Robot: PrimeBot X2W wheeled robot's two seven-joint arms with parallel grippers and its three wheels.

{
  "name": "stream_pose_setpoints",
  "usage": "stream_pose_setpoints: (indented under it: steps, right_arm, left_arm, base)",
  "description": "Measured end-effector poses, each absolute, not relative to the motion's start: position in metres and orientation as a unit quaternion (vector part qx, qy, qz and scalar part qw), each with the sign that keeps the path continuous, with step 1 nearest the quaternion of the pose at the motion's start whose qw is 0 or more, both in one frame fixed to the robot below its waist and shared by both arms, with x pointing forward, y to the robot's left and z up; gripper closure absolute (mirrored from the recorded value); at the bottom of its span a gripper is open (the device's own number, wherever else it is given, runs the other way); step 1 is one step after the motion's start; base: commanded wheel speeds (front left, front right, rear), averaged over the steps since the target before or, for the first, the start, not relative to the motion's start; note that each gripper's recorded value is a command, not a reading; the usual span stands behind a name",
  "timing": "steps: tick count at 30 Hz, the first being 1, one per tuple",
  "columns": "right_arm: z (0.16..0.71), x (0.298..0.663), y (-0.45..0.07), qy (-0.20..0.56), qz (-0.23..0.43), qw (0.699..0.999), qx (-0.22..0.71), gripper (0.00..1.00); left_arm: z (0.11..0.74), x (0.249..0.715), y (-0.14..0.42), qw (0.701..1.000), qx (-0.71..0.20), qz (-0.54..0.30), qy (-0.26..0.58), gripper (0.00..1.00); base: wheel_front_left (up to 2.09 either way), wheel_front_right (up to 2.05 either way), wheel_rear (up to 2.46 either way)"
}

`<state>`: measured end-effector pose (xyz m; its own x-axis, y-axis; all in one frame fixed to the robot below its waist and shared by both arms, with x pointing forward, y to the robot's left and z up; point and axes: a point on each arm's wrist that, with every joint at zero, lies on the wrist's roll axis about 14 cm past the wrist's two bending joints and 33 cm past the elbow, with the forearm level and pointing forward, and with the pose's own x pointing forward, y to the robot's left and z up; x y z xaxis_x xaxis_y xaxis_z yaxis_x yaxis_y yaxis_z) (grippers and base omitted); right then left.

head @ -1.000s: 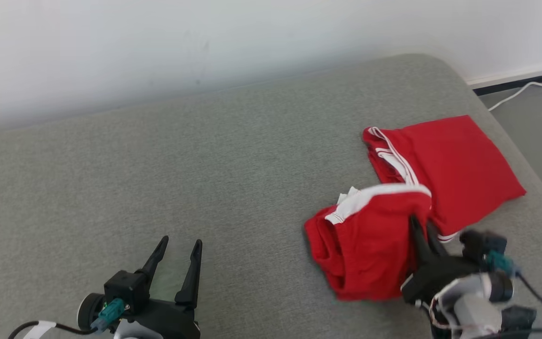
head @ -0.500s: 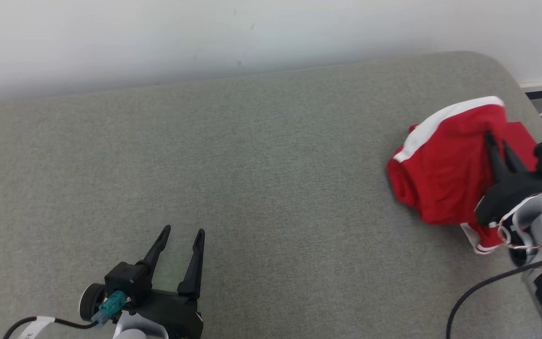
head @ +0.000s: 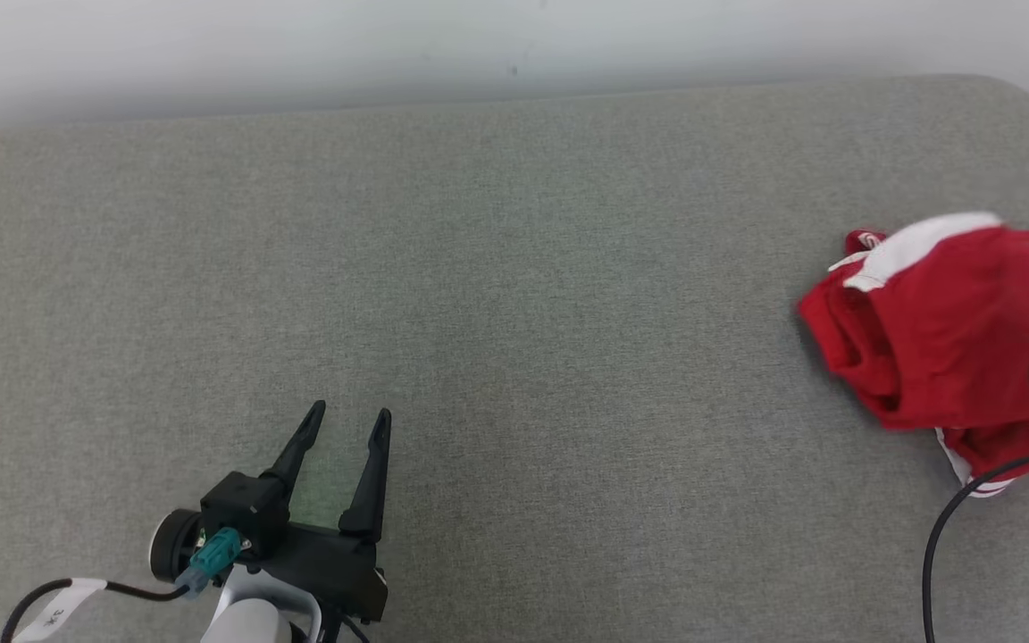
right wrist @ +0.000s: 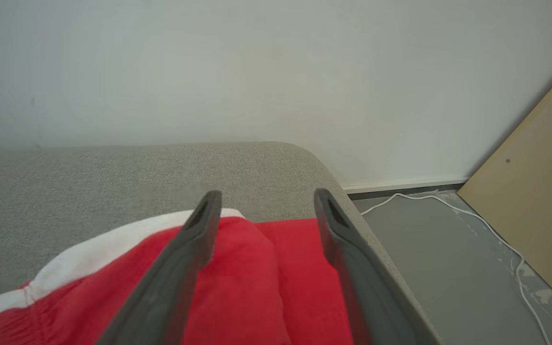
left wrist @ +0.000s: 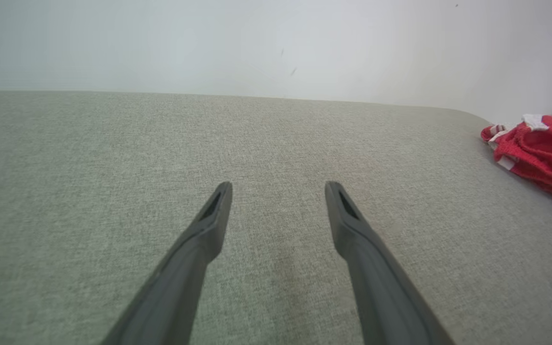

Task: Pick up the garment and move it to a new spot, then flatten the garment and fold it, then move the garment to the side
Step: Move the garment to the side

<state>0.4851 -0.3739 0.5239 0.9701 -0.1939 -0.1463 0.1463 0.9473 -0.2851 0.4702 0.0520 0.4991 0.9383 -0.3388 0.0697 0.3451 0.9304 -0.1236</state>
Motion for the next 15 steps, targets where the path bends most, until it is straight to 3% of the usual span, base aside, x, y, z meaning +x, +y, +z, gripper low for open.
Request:
stream_pose_setpoints:
  steps: [6,15]
  right_arm:
    - [0.549,0.502,-0.367,0.038,-0.087,0.983,-0.157,0.0]
    - [0.554,0.497,-0.273,-0.035,-0.006,0.992,-0.123,0.0]
  left_arm:
    - [0.496,0.473,0.061,0.985,-0.064,-0.16,-0.021,0.0]
    - [0.507,0.467,0.086,0.991,-0.054,-0.115,-0.034,0.0]
  base:
    - [0.0,0.0,0.0]
    - [0.0,0.0,0.0]
